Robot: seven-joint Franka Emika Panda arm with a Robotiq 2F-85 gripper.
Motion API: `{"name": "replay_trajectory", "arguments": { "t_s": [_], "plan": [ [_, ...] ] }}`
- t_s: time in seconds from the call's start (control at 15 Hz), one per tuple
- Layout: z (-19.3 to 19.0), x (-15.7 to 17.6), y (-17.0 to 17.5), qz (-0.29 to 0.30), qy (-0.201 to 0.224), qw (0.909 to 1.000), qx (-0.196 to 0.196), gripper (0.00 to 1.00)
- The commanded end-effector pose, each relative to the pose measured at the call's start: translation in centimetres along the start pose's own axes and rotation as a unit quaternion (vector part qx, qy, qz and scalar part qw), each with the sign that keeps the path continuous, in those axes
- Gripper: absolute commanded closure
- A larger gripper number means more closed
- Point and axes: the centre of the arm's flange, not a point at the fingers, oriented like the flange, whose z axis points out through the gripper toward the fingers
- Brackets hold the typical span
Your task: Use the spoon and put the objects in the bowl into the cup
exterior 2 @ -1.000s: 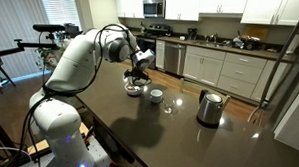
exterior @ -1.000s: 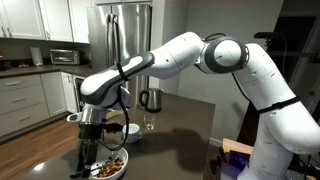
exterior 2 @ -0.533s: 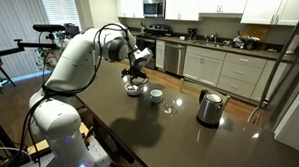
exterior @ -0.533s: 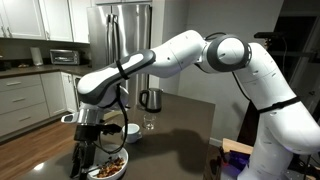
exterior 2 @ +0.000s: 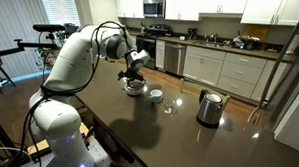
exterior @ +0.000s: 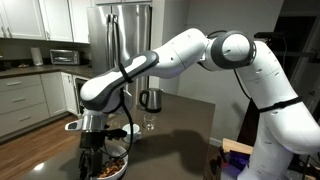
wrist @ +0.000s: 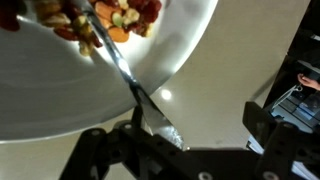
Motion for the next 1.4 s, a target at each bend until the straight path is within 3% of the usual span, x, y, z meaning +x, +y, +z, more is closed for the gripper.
{"name": "replay_trajectory", "arguments": {
  "t_s": [0.0, 0.73, 1.33],
  "plan": [
    [-0.3, -1.8, -2.5, 0.015, -0.006, 0.9998, -0.006, 0.00],
    [-1.9, -4.2, -5.5, 0.091, -0.055, 0.9939, -0.029, 0.00],
    [-2.0, -5.6, -5.6, 0.137, -0.060, 0.9886, 0.007, 0.00]
  ]
}}
